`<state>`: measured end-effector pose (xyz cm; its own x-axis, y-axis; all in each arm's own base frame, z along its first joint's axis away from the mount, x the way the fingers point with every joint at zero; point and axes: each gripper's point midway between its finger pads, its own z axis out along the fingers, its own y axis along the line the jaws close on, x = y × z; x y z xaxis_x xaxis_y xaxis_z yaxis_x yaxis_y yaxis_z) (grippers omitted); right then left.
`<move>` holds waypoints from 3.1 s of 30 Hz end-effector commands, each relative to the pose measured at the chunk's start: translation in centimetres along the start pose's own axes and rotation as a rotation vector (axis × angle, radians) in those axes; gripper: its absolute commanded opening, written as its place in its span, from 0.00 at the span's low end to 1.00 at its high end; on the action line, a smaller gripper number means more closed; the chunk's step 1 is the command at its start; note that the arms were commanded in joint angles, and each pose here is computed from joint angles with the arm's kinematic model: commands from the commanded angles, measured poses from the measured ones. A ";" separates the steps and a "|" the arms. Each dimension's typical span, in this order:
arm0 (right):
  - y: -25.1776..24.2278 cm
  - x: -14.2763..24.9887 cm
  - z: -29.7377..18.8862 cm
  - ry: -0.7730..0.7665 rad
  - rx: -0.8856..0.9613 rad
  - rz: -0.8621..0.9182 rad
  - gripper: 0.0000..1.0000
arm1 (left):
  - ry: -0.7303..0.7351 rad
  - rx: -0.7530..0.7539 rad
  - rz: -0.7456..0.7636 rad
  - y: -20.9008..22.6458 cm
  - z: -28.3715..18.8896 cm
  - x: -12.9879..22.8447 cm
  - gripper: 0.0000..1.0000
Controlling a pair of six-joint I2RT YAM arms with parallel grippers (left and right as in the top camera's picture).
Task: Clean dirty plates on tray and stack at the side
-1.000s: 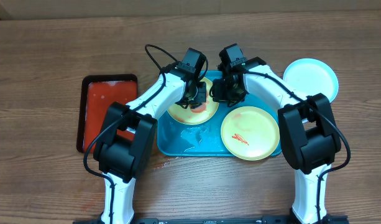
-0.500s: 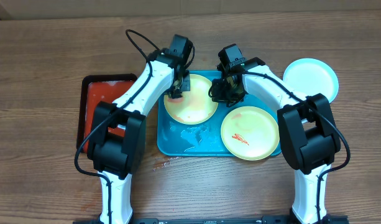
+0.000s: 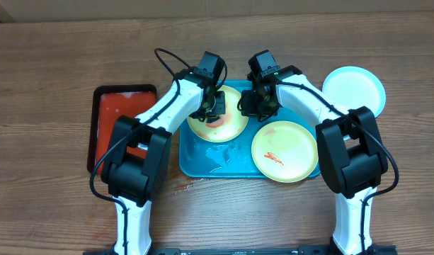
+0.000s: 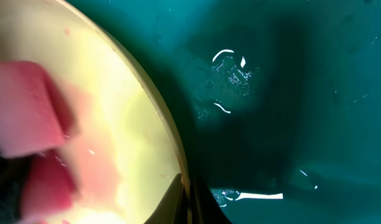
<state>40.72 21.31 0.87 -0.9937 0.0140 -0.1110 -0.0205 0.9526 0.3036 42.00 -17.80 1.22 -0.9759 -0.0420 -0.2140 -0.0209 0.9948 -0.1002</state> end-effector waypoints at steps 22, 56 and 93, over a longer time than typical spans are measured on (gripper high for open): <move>-1.2 0.4 0.6 0.003 0.046 0.016 0.04 | 0.002 0.173 0.042 -1.9 -3.4 -3.0 0.04; 0.2 -4.6 -11.4 -0.392 0.460 -0.321 0.04 | -0.349 -0.047 -0.132 7.4 -18.2 -9.8 0.04; 5.0 -4.6 -18.0 -0.626 0.779 -0.566 0.04 | -0.165 -0.167 -0.401 21.3 -17.6 -6.1 0.04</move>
<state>41.39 22.76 18.80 -0.5512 -0.7675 -0.3272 -0.2598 0.5305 -0.8069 43.68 5.31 17.55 -0.8340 -0.4287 -0.3473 -0.4414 0.8961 -0.0460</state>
